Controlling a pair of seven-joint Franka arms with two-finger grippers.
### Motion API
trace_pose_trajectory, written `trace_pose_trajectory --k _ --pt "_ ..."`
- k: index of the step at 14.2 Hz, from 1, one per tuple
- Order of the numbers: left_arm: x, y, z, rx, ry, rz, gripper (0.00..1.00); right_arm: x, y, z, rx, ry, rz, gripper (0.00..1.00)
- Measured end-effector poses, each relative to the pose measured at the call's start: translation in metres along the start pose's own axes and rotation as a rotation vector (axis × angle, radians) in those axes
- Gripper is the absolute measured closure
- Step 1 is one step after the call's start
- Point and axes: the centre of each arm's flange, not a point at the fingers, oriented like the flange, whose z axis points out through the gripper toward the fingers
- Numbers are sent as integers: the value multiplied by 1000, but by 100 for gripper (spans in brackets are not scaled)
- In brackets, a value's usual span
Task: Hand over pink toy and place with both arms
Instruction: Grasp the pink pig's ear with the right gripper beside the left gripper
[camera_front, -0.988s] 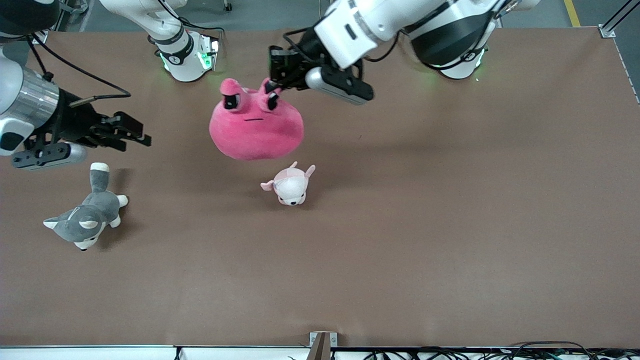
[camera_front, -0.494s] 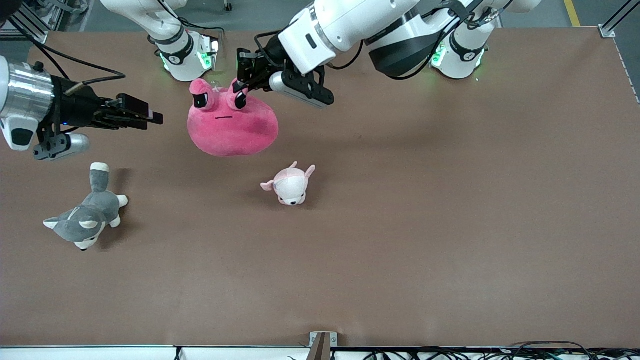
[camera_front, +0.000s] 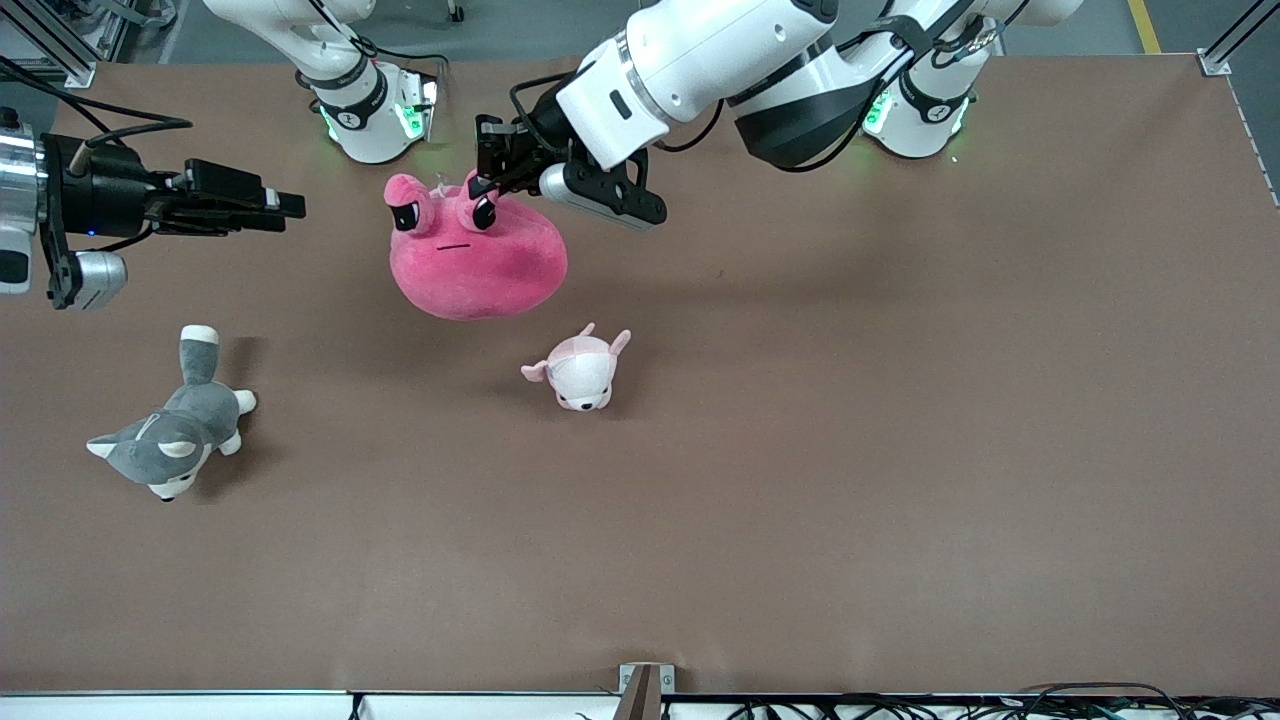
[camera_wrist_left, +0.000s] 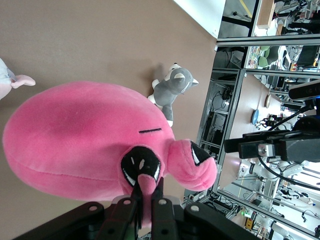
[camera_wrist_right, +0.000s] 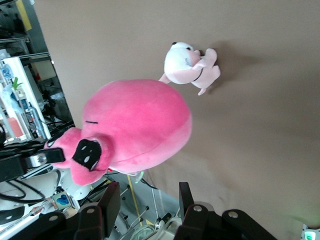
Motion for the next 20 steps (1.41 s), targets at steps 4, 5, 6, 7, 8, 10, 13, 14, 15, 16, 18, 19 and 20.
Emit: trace_pose_trajectory --k 4,5,6,7,8,10,13,14,15,16,18,19,20 --pt "0 1 -1 -2 0 1 91 -2 -26 20 45 -41 -45 47" --pt "0 1 -1 -2 0 1 91 -3 -36 28 47 -56 -48 49" --pt "0 1 -1 -2 0 1 91 -3 -46 38 44 -67 -41 50" --pt "0 1 -1 -2 0 1 91 -3 -57 48 38 -68 -30 50" --pt "0 1 -1 -1 0 1 91 -3 -67 56 35 -65 -23 50" --pt "-1 0 1 1 -1 1 91 -4 -76 65 31 -64 -18 50" --pt "-1 -1 2 4 -3 0 91 -3 -74 63 24 -56 -14 49" --pt "-1 -1 2 4 -2 0 91 -2 -74 64 10 -51 -14 48" --pt "-1 -1 2 4 -2 0 91 -1 -75 68 -19 -43 -15 48" --pt "-1 -1 2 4 -2 0 91 -1 -78 75 -60 -32 -22 48" --pt "-1 -1 2 4 -2 0 91 -2 -91 92 -119 -16 -50 48" --pt "0 -1 2 4 -2 0 91 -2 -98 99 -131 -10 -61 48" --pt "0 -1 1 3 -1 -1 91 -2 -101 101 -136 1 -67 48"
